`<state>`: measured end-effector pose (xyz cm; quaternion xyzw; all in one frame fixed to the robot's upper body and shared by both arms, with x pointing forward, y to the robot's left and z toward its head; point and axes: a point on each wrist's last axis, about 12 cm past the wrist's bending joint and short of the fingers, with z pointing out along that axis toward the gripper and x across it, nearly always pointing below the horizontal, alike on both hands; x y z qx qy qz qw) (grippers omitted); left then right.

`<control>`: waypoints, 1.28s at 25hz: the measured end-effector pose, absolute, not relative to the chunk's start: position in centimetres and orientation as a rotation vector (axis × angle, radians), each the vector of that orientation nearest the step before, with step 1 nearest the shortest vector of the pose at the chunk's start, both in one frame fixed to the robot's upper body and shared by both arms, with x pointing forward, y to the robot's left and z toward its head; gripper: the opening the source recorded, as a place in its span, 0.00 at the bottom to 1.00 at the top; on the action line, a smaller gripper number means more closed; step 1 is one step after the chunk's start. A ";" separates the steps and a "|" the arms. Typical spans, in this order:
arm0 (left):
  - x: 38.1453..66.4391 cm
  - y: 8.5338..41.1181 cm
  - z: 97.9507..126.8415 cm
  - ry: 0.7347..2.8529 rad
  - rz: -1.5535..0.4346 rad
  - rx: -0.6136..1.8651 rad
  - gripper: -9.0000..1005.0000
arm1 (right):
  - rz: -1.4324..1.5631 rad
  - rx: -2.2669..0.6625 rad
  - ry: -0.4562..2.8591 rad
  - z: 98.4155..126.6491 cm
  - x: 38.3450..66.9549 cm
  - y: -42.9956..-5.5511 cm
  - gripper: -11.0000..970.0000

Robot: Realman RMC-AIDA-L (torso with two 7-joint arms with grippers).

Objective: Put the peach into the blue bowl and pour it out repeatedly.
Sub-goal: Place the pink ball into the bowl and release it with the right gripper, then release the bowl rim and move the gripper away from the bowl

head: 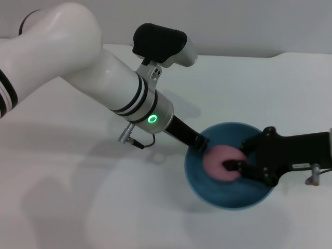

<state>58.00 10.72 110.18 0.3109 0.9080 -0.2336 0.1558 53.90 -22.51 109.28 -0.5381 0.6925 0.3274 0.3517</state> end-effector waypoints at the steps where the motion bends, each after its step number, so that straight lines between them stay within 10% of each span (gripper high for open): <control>1: 58.0 10.7 110.2 2.601 -0.670 0.889 0.01 | 0.830 -1.409 1.813 109.1 54.1 -22.2 0.14; 10: 58.0 10.7 110.1 2.600 -0.672 0.885 0.01 | 0.795 -1.455 1.842 109.7 54.5 -21.2 0.40; 23: 58.2 10.6 110.3 2.591 -0.668 0.886 0.01 | 0.775 -1.445 1.893 110.6 54.8 -21.4 0.43; 32: 58.2 11.3 109.4 2.614 -0.651 0.853 0.01 | 0.744 -1.247 1.882 111.9 55.7 -23.8 0.67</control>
